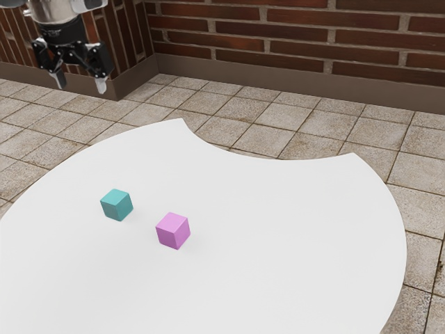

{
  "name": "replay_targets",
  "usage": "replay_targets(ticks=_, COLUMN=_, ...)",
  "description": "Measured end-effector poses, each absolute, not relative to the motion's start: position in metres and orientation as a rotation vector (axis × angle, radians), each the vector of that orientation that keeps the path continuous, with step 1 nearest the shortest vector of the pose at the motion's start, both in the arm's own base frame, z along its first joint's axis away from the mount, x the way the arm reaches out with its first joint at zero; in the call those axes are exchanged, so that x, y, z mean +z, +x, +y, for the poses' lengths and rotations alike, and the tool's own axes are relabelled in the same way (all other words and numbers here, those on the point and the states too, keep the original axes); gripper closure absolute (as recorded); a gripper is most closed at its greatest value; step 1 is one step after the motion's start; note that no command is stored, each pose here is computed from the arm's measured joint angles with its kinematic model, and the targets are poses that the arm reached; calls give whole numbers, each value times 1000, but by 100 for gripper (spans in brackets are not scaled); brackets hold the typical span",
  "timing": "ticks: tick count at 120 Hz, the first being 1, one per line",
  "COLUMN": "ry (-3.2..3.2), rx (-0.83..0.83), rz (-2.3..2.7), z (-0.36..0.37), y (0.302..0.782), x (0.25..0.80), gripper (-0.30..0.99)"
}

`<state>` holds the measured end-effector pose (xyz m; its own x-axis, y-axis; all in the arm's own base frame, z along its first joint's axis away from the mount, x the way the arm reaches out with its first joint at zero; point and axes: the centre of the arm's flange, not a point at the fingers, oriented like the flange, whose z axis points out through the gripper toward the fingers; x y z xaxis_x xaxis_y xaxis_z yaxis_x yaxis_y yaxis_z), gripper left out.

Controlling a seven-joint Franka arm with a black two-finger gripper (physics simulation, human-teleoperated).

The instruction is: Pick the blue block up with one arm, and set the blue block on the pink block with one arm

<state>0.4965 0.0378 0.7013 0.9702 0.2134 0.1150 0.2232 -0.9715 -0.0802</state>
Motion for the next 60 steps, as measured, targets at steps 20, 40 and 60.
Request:
replay_targets(ticks=20, ry=-3019, rx=-144, rz=-375, z=37, y=488, x=694, gripper=0)
replay_targets(ticks=40, ry=-3004, rx=-141, rz=-472, z=54, y=435, x=690, gripper=0)
replay_targets(ticks=60, ry=-2995, rx=72, rz=-530, z=70, y=432, x=577, gripper=0)
